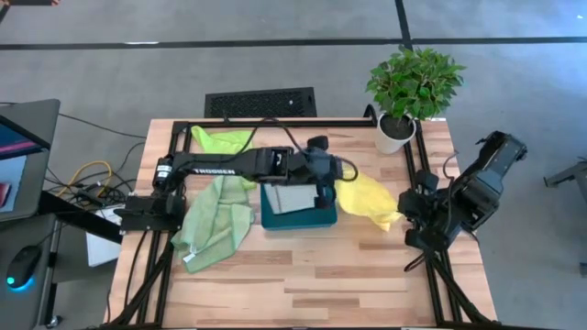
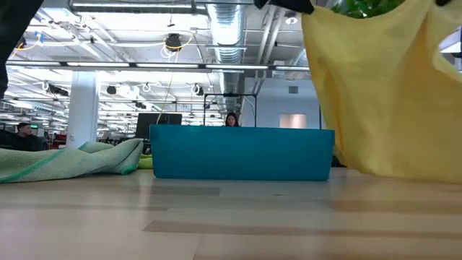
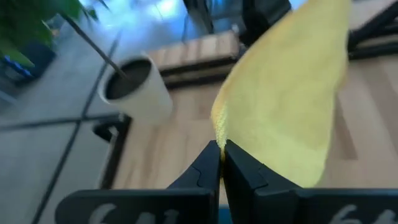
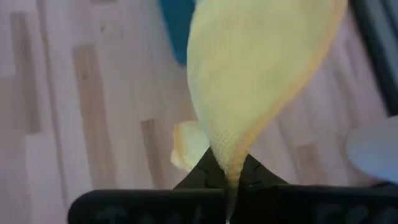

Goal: Fold microfiber towels
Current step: Fold the yellow microfiber towel

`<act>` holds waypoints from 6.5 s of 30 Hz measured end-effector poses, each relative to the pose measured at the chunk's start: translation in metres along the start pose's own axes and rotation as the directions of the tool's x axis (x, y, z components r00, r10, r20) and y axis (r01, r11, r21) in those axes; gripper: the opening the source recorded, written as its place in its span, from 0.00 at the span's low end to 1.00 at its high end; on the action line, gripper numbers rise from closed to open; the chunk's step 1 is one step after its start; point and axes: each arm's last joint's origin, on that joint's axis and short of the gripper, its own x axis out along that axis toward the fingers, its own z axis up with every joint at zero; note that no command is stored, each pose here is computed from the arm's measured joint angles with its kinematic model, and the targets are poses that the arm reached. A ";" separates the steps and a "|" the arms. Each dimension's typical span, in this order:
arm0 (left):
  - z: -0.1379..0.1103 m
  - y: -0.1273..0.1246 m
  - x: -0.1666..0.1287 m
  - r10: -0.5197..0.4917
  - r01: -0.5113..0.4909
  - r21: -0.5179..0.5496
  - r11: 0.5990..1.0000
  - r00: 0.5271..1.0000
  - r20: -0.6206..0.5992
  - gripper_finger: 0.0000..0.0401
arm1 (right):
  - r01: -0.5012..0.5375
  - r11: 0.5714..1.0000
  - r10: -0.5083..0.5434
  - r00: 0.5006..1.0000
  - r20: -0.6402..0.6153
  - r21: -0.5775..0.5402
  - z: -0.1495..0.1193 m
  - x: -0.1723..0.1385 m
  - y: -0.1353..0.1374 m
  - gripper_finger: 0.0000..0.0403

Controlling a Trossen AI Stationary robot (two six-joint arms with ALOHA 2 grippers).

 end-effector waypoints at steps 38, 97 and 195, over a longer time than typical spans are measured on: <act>-0.016 -0.062 -0.028 -0.479 0.492 0.028 0.870 0.857 -0.189 0.00 | 0.099 0.989 -0.108 0.991 0.075 0.114 0.009 0.005 -0.007 0.02; -0.027 -0.155 -0.034 -0.593 0.611 0.086 0.787 0.788 -0.168 0.00 | -0.151 0.973 0.195 0.943 -0.269 0.173 -0.043 0.027 0.095 0.02; -0.144 -0.165 0.041 -0.276 0.208 -0.322 0.924 0.944 -0.183 0.44 | 0.283 0.955 -0.216 0.869 -0.445 0.090 -0.027 0.156 0.152 0.51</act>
